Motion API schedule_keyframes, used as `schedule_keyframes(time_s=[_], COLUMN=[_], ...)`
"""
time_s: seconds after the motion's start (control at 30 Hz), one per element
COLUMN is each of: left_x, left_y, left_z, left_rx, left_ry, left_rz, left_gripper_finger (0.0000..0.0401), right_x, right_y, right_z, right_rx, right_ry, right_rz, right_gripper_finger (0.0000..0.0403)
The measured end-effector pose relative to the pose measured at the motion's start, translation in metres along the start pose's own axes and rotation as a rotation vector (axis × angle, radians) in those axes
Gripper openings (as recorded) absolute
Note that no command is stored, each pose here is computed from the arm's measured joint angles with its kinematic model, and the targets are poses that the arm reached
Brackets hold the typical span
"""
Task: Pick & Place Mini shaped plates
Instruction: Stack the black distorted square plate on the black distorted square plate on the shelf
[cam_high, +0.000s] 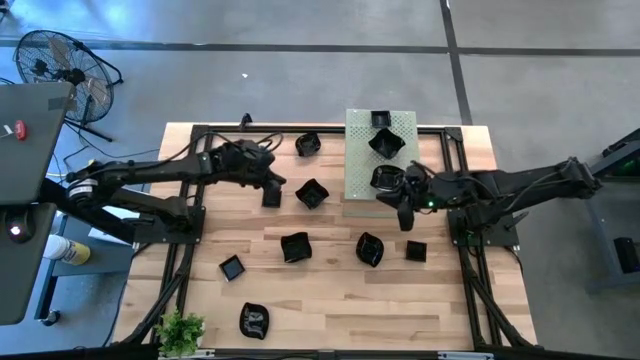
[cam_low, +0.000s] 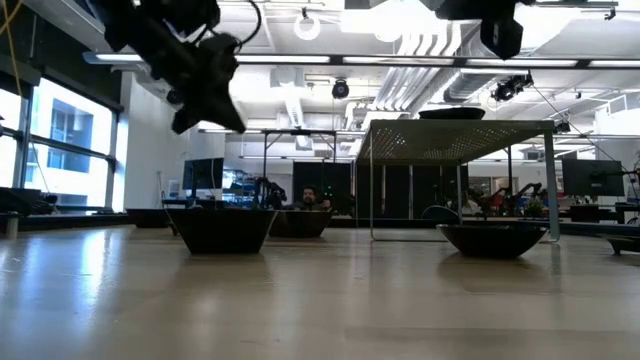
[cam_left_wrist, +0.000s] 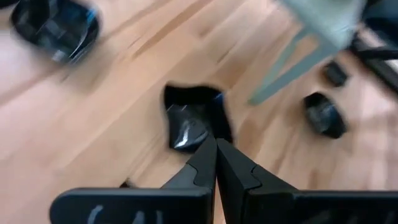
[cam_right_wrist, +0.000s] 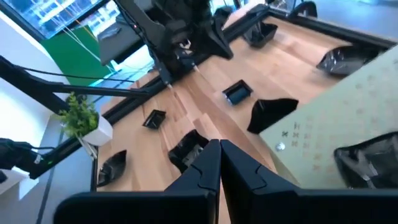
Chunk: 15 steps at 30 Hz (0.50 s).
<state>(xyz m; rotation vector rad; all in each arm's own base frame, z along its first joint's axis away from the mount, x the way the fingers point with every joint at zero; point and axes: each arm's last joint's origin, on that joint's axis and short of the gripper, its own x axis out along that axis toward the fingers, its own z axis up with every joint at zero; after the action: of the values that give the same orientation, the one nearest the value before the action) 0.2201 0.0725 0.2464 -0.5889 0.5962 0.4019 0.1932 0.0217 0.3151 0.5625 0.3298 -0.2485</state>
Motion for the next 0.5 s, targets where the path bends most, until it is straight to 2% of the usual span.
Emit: schedule_keyframes(time_s=[0.3, 0.5], left_x=[0.006, 0.028], left_y=[0.015, 0.020], left_z=[0.005, 0.003], left_rx=[-0.202, -0.189], left_ry=[-0.005, 0.048], left_rz=[0.049, 0.050], left_gripper_finger=[0.0005, 0.0016], right_x=[-0.002, -0.001], right_y=[-0.005, -0.007], right_z=[0.006, 0.008], right_rx=[-0.025, -0.036], right_ry=[-0.035, -0.044], right_rz=[-0.038, -0.053], right_gripper_finger=[0.0003, 0.0005])
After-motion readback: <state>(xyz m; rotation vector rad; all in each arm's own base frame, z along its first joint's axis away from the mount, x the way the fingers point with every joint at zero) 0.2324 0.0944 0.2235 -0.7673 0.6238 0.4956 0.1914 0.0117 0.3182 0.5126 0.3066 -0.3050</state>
